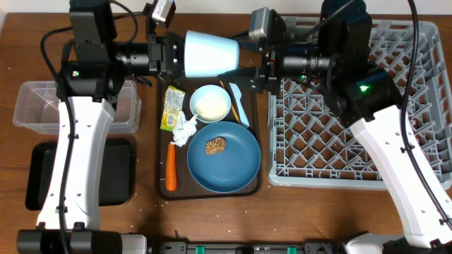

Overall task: Sort waste into correct bins and load items into the dishwasher rack
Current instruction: 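Place the light-blue cup in the dish rack with the right gripper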

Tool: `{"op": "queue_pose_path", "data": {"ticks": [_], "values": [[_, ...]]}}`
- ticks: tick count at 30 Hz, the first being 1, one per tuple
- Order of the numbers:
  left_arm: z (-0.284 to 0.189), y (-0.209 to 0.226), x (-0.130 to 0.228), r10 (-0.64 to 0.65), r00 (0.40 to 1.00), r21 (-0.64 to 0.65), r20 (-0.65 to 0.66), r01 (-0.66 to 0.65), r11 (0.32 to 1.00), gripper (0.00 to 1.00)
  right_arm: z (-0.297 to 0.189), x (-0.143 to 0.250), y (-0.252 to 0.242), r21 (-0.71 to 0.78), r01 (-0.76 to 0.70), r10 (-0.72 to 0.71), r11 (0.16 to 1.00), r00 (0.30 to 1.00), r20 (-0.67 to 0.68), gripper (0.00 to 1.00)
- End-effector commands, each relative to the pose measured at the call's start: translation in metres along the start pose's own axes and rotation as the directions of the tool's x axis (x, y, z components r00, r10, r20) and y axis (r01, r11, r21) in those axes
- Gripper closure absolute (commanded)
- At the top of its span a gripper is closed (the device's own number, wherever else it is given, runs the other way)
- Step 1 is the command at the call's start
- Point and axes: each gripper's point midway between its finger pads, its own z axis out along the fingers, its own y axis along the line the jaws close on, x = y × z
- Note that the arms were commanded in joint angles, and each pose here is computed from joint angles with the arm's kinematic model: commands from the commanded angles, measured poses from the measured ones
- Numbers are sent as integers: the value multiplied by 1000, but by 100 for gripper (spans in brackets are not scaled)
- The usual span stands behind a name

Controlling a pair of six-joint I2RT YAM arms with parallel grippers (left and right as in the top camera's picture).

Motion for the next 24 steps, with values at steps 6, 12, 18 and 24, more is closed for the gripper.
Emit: {"op": "queue_pose_path", "data": {"ticks": [6, 12, 18, 24], "values": [[0, -14, -2, 99, 995, 8, 2, -99, 995, 34, -37, 5, -33, 279, -73, 95, 957, 993, -65, 63], [0, -14, -7, 139, 990, -3, 15, -139, 990, 33, -76, 9, -41, 372, -118, 156, 921, 985, -75, 63], [-7, -9, -15, 144, 988, -36, 52, -142, 989, 33, -129, 48, -65, 586, -241, 369, 773, 923, -107, 64], [-17, 2, -29, 177, 977, -110, 121, -164, 980, 41, -175, 106, -66, 759, -357, 637, 545, 765, -98, 64]]}}
